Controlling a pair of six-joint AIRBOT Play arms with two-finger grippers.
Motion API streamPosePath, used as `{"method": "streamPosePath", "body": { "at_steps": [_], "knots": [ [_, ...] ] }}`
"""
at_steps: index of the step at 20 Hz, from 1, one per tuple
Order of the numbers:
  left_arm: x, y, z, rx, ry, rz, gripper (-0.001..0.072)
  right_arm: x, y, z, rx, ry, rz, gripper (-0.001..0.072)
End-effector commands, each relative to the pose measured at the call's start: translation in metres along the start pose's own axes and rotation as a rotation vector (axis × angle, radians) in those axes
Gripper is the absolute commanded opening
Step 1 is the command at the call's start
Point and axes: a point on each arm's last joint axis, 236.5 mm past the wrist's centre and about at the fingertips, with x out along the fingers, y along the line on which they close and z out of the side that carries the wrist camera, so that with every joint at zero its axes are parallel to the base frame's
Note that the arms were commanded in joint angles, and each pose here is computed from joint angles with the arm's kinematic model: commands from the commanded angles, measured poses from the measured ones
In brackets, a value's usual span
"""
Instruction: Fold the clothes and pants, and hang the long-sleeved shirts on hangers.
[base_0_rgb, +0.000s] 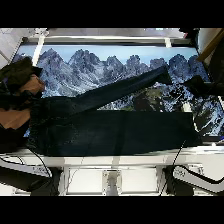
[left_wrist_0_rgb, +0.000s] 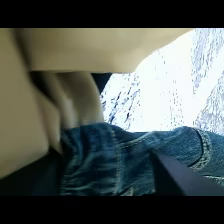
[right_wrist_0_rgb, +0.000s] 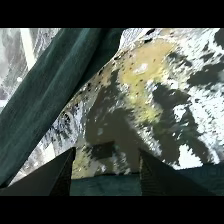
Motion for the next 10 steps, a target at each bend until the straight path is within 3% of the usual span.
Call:
{"method": "streamPosePath", "body": {
  "at_steps": [1, 2, 4, 10],
  "knots": [
    [0.009, -0.017, -0.007, 0.08, 0.042, -0.025, 0.0523, 0.0, 0.003, -0.007, 0.041, 0.031, 0.008, 0.0435],
    [0.008, -0.02, -0.008, 0.088, 0.048, -0.029, 0.0411, 0.0, 0.003, -0.01, 0.04, 0.043, 0.01, 0.0435],
    [0.006, -0.024, -0.005, 0.097, 0.038, -0.029, 0.0069, 0.0, 0.003, -0.013, 0.038, 0.057, 0.008, 0.0435],
    [-0.016, -0.038, 0.02, 0.098, -0.082, -0.048, 0.0048, 0.006, -0.02, 0.0, 0.015, 0.007, -0.076, 0.0434]
  ]
}}
